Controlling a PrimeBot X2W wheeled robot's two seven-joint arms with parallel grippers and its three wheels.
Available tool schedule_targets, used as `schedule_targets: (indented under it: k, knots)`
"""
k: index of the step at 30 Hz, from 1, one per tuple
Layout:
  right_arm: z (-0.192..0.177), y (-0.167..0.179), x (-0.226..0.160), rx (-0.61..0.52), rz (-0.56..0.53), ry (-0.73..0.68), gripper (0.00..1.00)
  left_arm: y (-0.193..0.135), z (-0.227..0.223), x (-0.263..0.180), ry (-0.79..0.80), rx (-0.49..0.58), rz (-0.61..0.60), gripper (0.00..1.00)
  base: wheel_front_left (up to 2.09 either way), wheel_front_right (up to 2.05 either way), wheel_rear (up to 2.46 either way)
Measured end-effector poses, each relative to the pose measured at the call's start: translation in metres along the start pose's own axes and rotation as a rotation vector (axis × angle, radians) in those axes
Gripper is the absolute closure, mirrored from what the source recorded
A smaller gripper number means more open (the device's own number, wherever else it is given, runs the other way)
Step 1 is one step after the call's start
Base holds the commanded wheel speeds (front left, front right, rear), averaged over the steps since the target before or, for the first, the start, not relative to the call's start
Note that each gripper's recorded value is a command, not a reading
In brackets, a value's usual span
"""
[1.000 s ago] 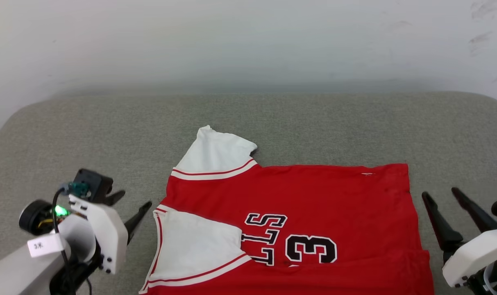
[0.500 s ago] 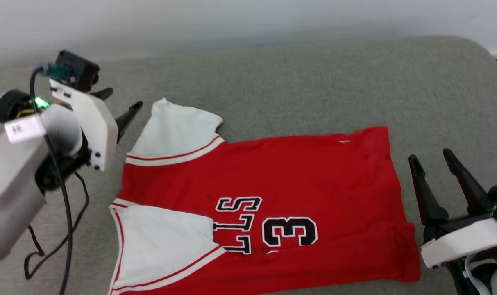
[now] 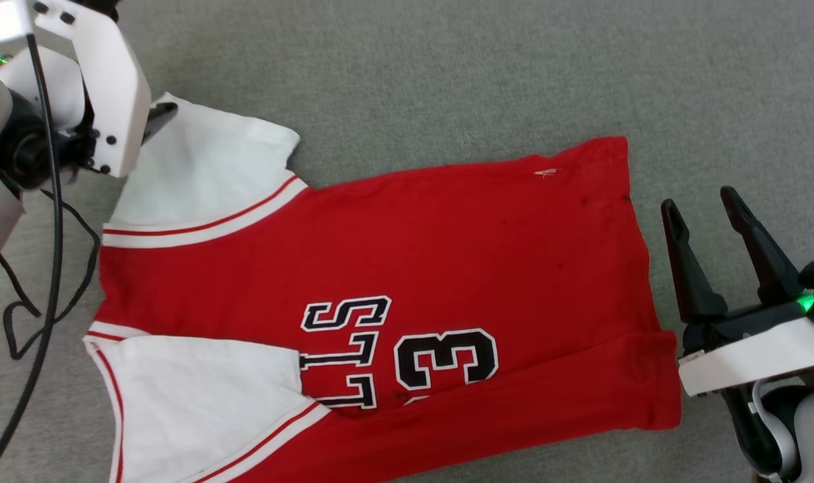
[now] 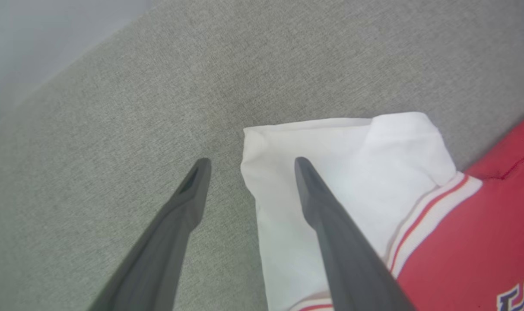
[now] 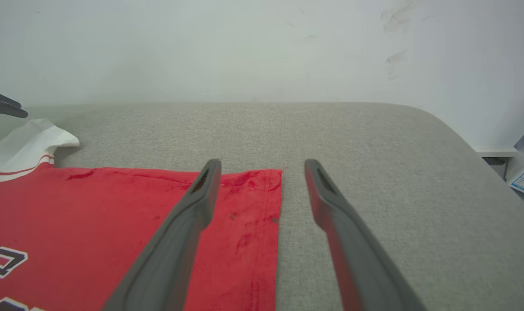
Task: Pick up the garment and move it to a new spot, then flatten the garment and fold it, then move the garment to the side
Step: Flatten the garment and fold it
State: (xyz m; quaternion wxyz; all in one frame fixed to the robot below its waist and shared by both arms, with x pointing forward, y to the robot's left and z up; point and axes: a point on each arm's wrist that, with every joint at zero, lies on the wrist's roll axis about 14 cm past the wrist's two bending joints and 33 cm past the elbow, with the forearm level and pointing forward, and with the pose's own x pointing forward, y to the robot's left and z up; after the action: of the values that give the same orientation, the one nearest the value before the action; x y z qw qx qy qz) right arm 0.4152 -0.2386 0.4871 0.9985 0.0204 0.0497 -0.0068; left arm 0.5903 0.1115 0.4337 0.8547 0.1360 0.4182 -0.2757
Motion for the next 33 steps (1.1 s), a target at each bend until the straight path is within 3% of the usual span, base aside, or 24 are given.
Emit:
schedule_targets:
  k: [10, 11, 12, 18, 26, 33]
  knots:
    - [-0.029, -0.01, 0.012, -0.012, -0.024, 0.069, 0.0, 0.0, -0.032, 0.059, 0.178, 0.013, -0.032, 0.0, 0.0, 0.0, 0.0]
    - [-0.031, -0.011, 0.012, -0.013, -0.026, 0.073, 0.0, -0.002, -0.034, 0.06, 0.19, 0.007, -0.039, 0.71, 0.0, 0.0, 0.0]
    - [-0.031, -0.012, 0.013, -0.016, -0.027, 0.073, 0.0, -0.002, -0.034, 0.06, 0.194, 0.009, -0.043, 1.0, 0.0, 0.0, 0.0]
    - [-0.025, -0.016, 0.013, -0.021, -0.027, 0.062, 0.0, -0.008, -0.033, 0.053, 0.175, 0.023, -0.053, 1.0, 0.0, 0.0, 0.0]
    - [0.007, -0.025, 0.03, -0.107, 0.024, 0.067, 0.0, -0.015, -0.006, 0.023, 0.001, 0.069, -0.043, 1.0, 0.0, 0.0, 0.0]
    - [0.008, -0.016, 0.052, -0.203, 0.146, 0.301, 0.0, -0.026, 0.007, -0.007, -0.112, 0.11, -0.048, 1.0, 0.0, 0.0, 0.0]
